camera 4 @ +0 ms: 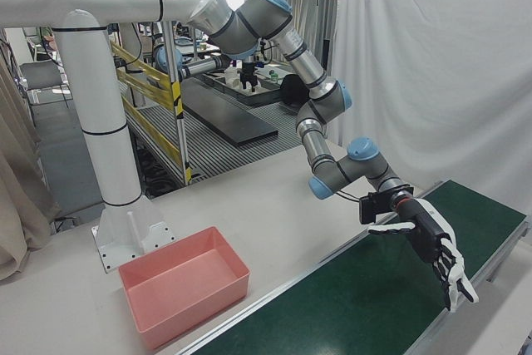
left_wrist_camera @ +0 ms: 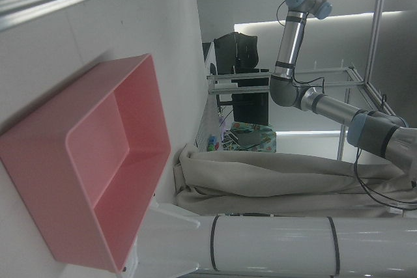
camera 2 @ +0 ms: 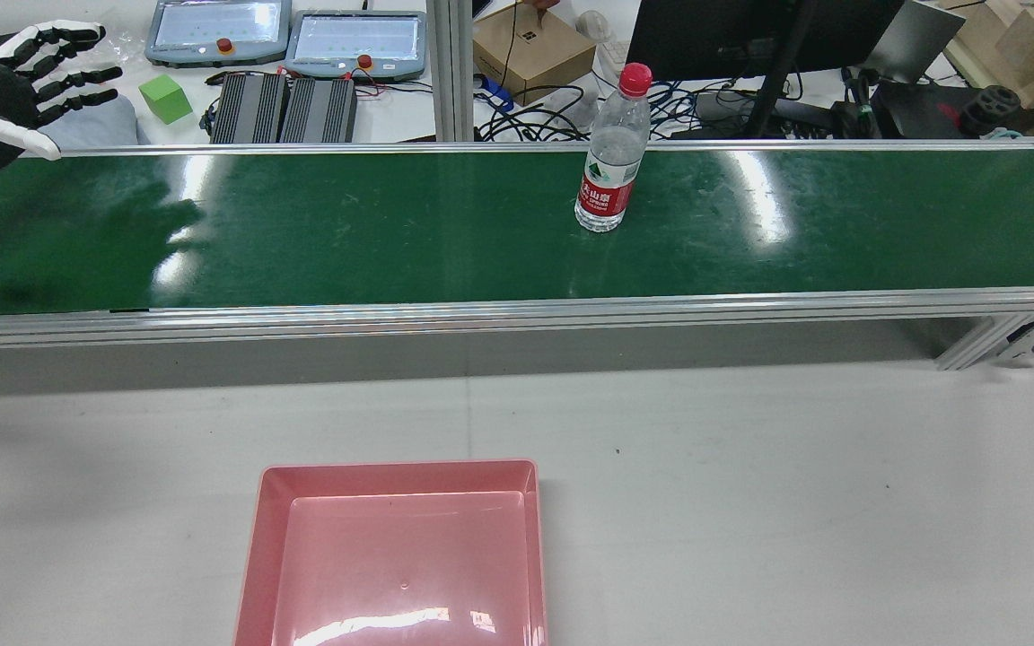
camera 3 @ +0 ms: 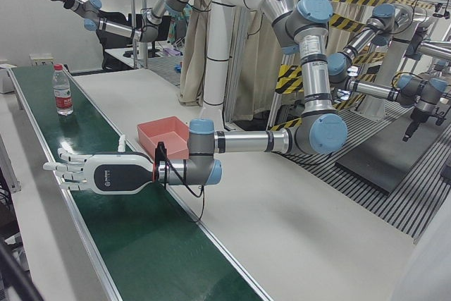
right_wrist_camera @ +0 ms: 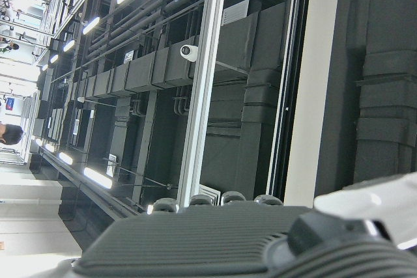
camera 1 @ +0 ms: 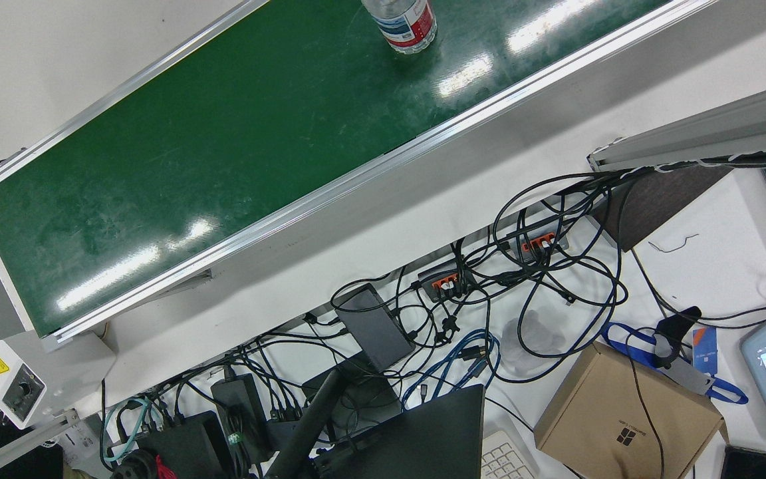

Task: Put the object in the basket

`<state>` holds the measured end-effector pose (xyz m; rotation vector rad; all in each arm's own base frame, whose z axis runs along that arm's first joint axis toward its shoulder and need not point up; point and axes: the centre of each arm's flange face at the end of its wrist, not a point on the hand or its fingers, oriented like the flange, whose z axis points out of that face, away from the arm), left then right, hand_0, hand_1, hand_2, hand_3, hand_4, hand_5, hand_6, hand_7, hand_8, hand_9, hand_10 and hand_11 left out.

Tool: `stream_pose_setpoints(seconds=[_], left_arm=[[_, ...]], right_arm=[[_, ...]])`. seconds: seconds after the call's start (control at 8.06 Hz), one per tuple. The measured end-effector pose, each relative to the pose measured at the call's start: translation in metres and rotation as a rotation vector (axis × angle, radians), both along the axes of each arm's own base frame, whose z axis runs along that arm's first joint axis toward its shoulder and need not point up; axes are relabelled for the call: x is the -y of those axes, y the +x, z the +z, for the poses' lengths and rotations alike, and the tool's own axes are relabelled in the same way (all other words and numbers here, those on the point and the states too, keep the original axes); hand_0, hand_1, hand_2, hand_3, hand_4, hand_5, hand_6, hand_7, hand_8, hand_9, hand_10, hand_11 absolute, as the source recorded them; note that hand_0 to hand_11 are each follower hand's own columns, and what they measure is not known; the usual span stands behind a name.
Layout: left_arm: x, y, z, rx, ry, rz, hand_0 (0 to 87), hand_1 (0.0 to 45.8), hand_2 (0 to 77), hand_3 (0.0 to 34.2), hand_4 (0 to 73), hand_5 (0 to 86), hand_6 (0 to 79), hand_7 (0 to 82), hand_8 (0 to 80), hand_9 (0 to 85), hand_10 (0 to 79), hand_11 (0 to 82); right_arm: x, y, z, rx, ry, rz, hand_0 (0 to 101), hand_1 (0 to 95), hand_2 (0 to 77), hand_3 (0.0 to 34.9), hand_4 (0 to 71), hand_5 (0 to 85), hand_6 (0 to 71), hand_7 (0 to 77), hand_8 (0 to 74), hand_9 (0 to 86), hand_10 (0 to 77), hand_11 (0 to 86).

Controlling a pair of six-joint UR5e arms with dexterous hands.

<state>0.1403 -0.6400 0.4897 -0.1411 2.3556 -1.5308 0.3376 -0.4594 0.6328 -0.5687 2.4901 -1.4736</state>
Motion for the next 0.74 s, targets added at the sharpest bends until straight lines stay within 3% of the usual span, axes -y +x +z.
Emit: stream_pose_setpoints(seconds=[0.12,0.37,0.74], left_arm=[[0.0001,0.0000,-0.0001,-0.001,0.000,0.000,60.7,11.4,0.0,8.9,4.4,30.5,7.1,6.0,14.2,15.3,7.6,14.2],[0.0000,0.0000,0.0000,-0.001,0.000,0.000,60.7,7.1,0.0,9.1,4.4,32.2,7.1,6.0,14.7,15.3,8.7,14.2],[-0.0002,-0.0007,0.0007,0.000,-0.002,-0.001,59.8,7.1,0.0,9.1,1.1,32.2,7.1,4.4,13.1,13.1,7.1,12.0]], right_arm=[[0.0000,0.0000,0.0000,0.000,0.000,0.000,0,0.0,0.5,0.1,0.5,0.0,0.0,0.5,0.0,0.0,0.0,0.0],[0.0000,0.0000,0.0000,0.000,0.000,0.000,0,0.0,0.5,0.2,0.5,0.0,0.0,0.5,0.0,0.0,0.0,0.0],[0.0000,0.0000,0.0000,0.000,0.000,0.000,0,0.0,0.5,0.1,0.5,0.0,0.0,0.5,0.0,0.0,0.0,0.0]])
